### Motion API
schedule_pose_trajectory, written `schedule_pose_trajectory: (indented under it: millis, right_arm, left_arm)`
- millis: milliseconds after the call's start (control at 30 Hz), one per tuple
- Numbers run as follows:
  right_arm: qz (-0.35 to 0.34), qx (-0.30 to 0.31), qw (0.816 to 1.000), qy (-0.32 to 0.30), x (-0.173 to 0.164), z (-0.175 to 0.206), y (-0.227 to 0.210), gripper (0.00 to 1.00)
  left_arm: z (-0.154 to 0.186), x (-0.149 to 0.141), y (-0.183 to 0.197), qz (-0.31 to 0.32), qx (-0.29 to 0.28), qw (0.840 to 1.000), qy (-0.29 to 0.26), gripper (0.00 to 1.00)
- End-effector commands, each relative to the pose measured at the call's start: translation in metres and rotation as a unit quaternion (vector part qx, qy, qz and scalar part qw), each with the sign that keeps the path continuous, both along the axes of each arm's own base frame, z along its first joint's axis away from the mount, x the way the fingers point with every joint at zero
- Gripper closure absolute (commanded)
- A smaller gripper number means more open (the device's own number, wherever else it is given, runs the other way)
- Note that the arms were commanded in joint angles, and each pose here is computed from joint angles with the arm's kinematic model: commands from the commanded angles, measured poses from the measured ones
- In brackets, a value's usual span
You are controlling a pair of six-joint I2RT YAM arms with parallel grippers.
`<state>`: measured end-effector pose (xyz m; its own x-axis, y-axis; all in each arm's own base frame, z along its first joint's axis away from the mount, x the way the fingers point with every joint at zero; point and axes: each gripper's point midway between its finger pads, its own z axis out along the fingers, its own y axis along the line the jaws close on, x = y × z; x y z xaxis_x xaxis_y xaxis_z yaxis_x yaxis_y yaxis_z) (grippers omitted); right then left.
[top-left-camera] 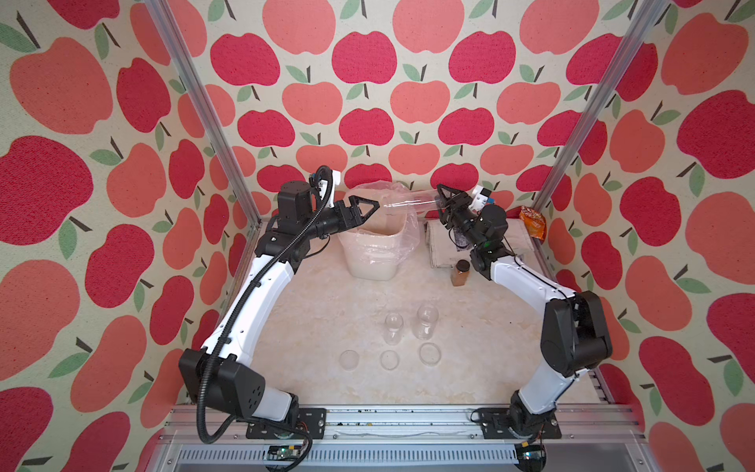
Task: Empty the moldy dried flower tea in the jars
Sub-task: Adjust the jar, then pour the moldy dried flower tea into the trash bin.
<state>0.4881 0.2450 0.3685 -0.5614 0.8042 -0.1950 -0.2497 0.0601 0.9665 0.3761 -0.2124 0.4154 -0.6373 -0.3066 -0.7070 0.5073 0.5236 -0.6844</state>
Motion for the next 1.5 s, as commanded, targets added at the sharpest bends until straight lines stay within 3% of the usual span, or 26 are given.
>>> schedule_pose_trajectory:
  millis: [0, 233, 633, 833, 1033, 1200, 1367, 1467]
  right_arm:
    - [-0.020, -0.057, 0.997, -0.047, 0.000, 0.025, -0.001, 0.75]
    - [-0.021, -0.139, 0.988, -0.070, 0.008, 0.023, 0.008, 0.75]
    - [0.003, -0.239, 0.965, -0.111, 0.020, 0.021, 0.033, 0.75]
    - [0.020, -0.288, 0.948, -0.131, 0.023, 0.020, 0.045, 0.75]
    - [0.022, -0.391, 0.900, -0.190, 0.014, 0.027, 0.063, 0.75]
    - [0.024, -0.485, 0.837, -0.250, 0.002, 0.030, 0.078, 0.75]
    - [0.034, -0.555, 0.773, -0.304, -0.010, 0.028, 0.102, 0.74]
    - [0.029, -0.576, 0.752, -0.319, -0.012, 0.029, 0.108, 0.74]
  left_arm:
    - [-0.021, -0.008, 0.018, 0.033, 0.053, 0.998, -0.002, 0.06]
    - [-0.039, -0.030, 0.036, 0.061, 0.093, 0.994, -0.012, 0.00]
    - [-0.070, -0.057, 0.064, 0.108, 0.147, 0.983, 0.000, 0.01]
    - [-0.061, -0.071, 0.087, 0.156, 0.149, 0.977, -0.004, 0.00]
    - [-0.062, -0.083, 0.110, 0.198, 0.164, 0.966, 0.010, 0.00]
    - [-0.076, -0.086, 0.134, 0.234, 0.188, 0.953, 0.045, 0.01]
    - [-0.084, -0.086, 0.141, 0.238, 0.186, 0.951, 0.062, 0.00]
    - [-0.087, -0.086, 0.140, 0.233, 0.176, 0.954, 0.063, 0.01]
